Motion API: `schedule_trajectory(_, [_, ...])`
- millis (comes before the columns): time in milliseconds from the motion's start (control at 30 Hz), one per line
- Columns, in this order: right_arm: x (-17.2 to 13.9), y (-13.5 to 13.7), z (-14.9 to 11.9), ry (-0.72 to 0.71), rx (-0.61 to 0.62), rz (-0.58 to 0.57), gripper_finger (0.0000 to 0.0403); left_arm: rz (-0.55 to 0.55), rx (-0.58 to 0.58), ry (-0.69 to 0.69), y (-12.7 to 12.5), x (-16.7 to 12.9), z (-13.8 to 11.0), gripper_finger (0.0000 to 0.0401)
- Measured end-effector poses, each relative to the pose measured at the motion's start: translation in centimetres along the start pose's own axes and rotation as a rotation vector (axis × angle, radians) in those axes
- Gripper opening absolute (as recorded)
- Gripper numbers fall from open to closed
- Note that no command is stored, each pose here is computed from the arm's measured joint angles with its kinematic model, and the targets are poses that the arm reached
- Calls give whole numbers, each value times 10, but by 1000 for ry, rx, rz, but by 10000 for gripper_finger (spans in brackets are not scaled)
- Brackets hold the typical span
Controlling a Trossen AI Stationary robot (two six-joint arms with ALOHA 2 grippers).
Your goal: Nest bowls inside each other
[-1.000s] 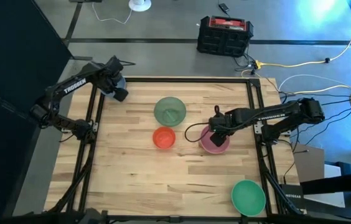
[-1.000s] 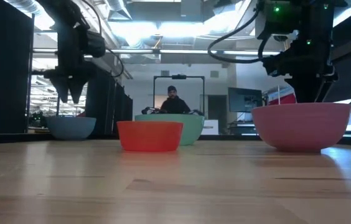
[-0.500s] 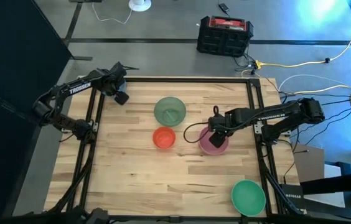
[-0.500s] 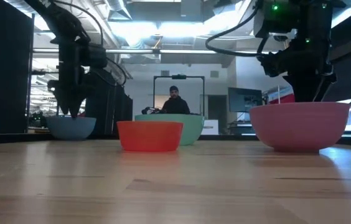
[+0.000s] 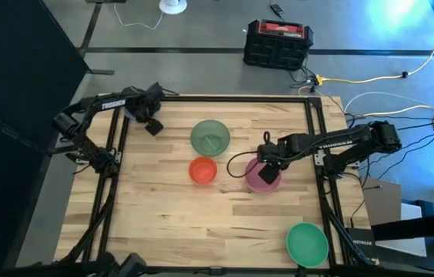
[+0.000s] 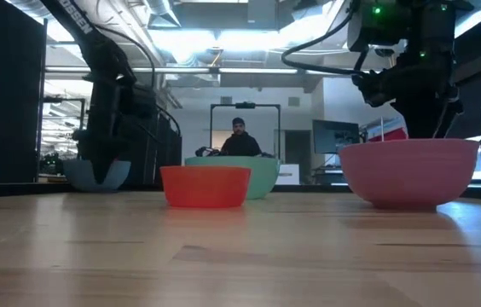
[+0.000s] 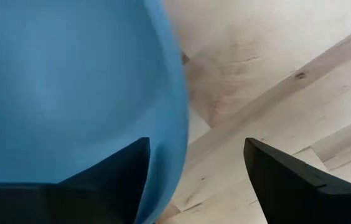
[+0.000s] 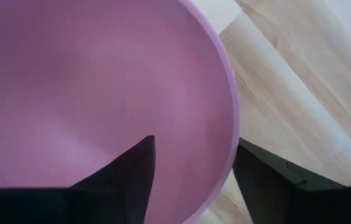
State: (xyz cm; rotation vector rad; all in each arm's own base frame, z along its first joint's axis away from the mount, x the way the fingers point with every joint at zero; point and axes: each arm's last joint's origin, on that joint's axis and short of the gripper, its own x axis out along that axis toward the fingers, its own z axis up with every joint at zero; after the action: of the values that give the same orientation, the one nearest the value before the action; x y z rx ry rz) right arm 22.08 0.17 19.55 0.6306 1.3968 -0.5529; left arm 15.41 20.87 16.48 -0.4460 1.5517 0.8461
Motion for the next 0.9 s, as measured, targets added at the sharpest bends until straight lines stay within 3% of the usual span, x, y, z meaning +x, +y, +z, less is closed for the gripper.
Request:
schedule_trajectory(367, [0, 1, -1, 23, -34, 27, 33, -4, 35, 39, -7, -1, -3, 104])
schedule_trajectory(900, [0, 3, 0, 29, -74, 69, 3, -22, 91, 55, -14, -13, -11, 4])
